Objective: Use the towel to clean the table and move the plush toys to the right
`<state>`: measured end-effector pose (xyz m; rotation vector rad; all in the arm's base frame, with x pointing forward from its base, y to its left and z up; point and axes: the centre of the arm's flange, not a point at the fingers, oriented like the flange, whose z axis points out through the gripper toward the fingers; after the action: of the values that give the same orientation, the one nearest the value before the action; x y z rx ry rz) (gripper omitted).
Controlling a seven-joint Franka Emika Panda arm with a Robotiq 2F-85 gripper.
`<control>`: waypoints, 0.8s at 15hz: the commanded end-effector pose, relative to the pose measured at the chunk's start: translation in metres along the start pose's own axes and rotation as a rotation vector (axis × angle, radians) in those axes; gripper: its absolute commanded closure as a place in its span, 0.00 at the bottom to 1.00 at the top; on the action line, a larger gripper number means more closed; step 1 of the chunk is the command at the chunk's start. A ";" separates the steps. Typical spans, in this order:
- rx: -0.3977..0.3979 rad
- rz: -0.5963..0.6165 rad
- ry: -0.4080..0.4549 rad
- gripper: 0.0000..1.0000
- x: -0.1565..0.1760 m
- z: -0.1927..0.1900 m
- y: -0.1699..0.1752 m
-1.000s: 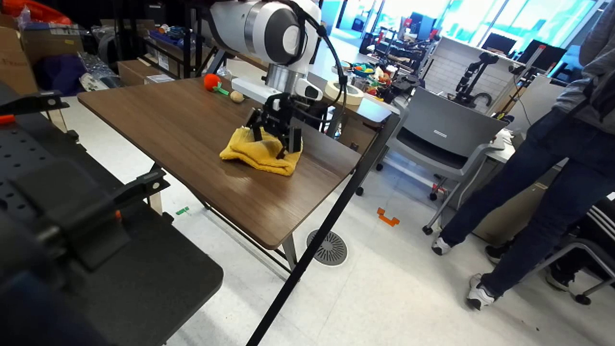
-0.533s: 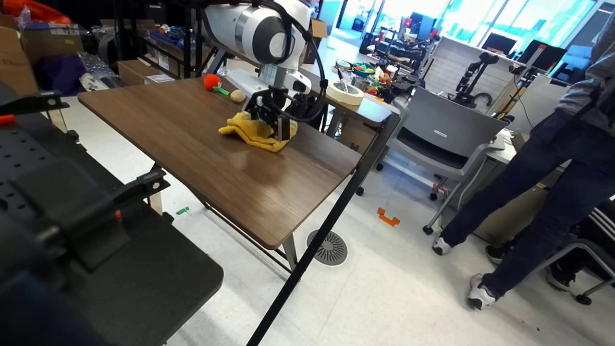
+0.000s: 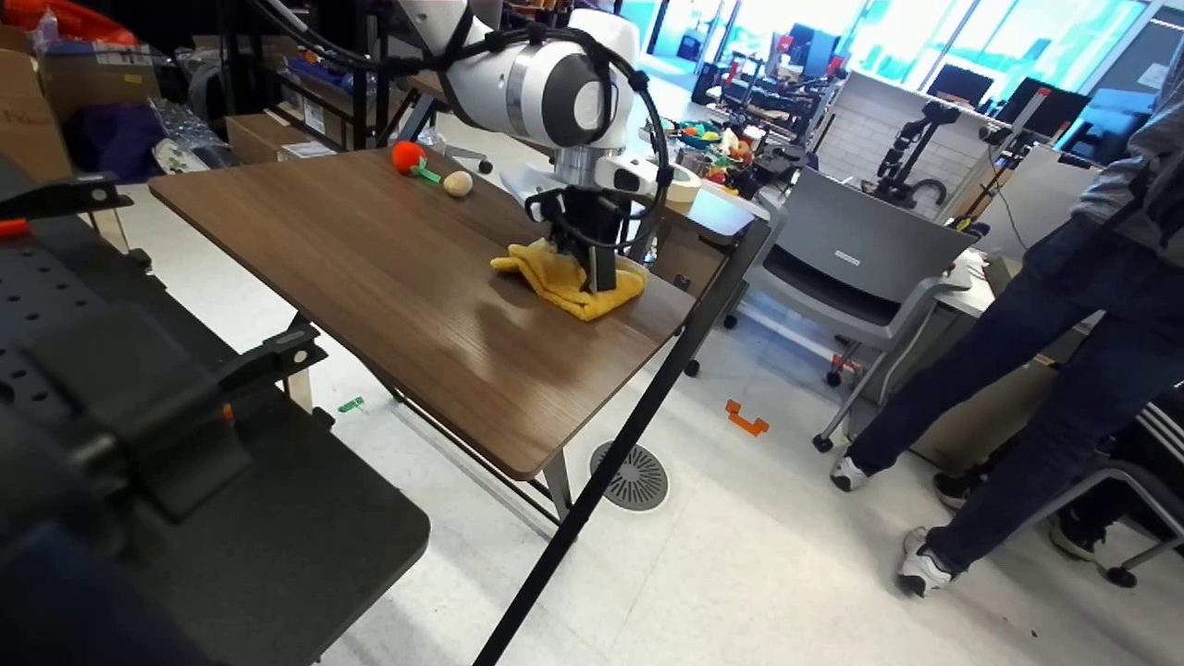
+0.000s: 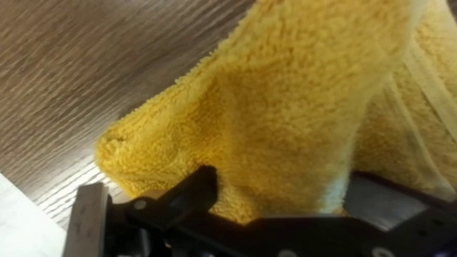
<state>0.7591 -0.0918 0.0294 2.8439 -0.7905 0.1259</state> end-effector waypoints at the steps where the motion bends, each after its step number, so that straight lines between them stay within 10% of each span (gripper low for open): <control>1: 0.016 -0.016 -0.053 0.00 0.004 0.039 0.006; 12: 0.032 -0.551 -0.154 0.00 -0.145 -0.004 -0.064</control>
<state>0.7317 0.0031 0.0258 3.0242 -0.1724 -0.0161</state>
